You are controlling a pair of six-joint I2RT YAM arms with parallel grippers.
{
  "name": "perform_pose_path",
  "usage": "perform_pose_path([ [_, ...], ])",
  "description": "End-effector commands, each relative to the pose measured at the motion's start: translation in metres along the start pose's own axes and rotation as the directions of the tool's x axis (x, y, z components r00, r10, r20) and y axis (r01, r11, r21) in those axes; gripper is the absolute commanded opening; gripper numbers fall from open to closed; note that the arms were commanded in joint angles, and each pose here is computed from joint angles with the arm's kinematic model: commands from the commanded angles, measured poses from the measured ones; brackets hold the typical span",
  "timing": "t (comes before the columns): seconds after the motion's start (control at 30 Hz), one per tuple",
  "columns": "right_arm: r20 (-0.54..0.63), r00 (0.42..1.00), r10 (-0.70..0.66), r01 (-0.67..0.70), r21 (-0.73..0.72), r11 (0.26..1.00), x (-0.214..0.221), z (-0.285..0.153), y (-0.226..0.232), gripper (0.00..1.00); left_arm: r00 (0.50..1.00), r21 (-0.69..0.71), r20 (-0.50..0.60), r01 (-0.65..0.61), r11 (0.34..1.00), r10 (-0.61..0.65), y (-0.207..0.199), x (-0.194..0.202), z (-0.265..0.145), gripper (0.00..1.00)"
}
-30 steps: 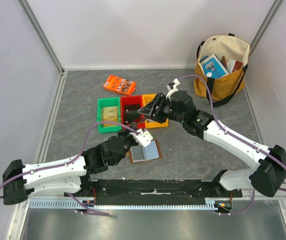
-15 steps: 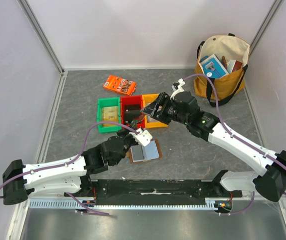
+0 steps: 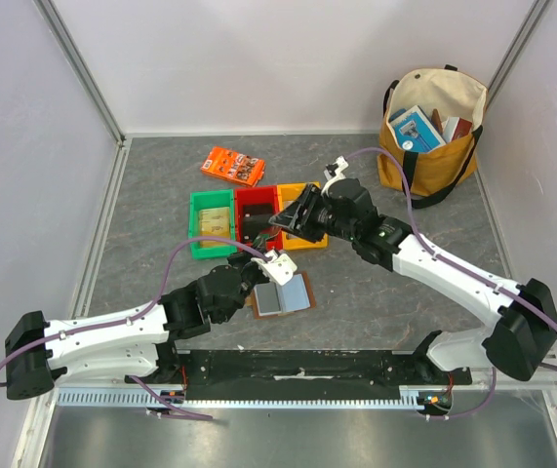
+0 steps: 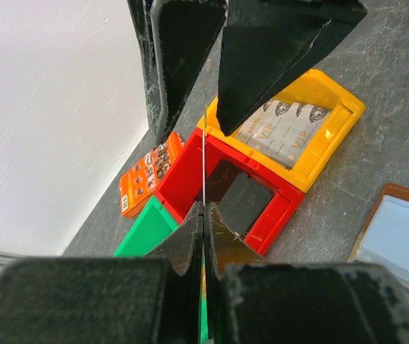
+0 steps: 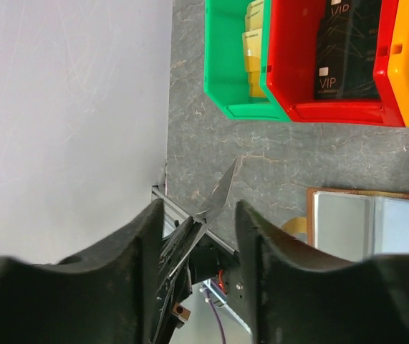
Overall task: Take the credit cards out of the card holder
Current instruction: Place the credit card in the storage box.
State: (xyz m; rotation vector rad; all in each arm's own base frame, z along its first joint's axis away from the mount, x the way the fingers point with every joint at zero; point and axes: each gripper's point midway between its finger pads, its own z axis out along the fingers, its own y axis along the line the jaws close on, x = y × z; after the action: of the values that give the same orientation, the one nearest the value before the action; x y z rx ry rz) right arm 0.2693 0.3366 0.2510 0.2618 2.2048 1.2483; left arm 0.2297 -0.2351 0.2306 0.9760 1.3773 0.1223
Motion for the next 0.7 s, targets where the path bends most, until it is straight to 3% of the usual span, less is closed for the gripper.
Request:
perform_pose_path([
  [0.0, 0.006, 1.0, 0.013, -0.012, -0.042, 0.999, -0.001, 0.004, 0.008, 0.43, 0.998, -0.019, 0.03, 0.052, 0.998, -0.051, 0.004, -0.008, 0.0, 0.02],
  [0.17, 0.013, 1.0, 0.002, -0.001, -0.038, 0.999, -0.003, 0.002, 0.004, 0.1, 0.997, -0.002, 0.032, 0.077, 0.997, -0.077, 0.0, -0.008, -0.001, 0.03],
  [0.23, 0.014, 1.0, -0.004, 0.004, -0.032, 0.999, -0.004, 0.002, -0.001, 0.0, 0.995, 0.007, 0.031, 0.09, 0.996, -0.09, -0.001, -0.009, -0.001, 0.09],
  [0.33, 0.026, 0.999, -0.02, 0.021, -0.029, 0.999, -0.009, 0.0, -0.008, 0.0, 0.99, 0.026, 0.023, 0.135, 0.99, -0.136, -0.003, -0.011, -0.001, 0.2],
  [0.43, 0.044, 0.998, -0.044, 0.046, -0.034, 0.998, -0.018, -0.002, -0.017, 0.0, 0.979, 0.051, 0.014, 0.203, 0.978, -0.204, 0.0, -0.012, -0.002, 0.4],
  [0.53, 0.075, 0.986, -0.146, 0.149, -0.039, 0.988, -0.031, -0.003, -0.022, 0.0, 0.953, 0.061, 0.008, 0.302, 0.951, -0.303, 0.012, -0.01, 0.0, 0.52],
  [0.67, 0.107, 0.95, -0.292, 0.3, -0.065, 0.952, -0.045, -0.004, -0.023, 0.0, 0.852, 0.052, 0.024, 0.522, 0.852, -0.523, 0.045, -0.009, 0.003, 0.61],
])
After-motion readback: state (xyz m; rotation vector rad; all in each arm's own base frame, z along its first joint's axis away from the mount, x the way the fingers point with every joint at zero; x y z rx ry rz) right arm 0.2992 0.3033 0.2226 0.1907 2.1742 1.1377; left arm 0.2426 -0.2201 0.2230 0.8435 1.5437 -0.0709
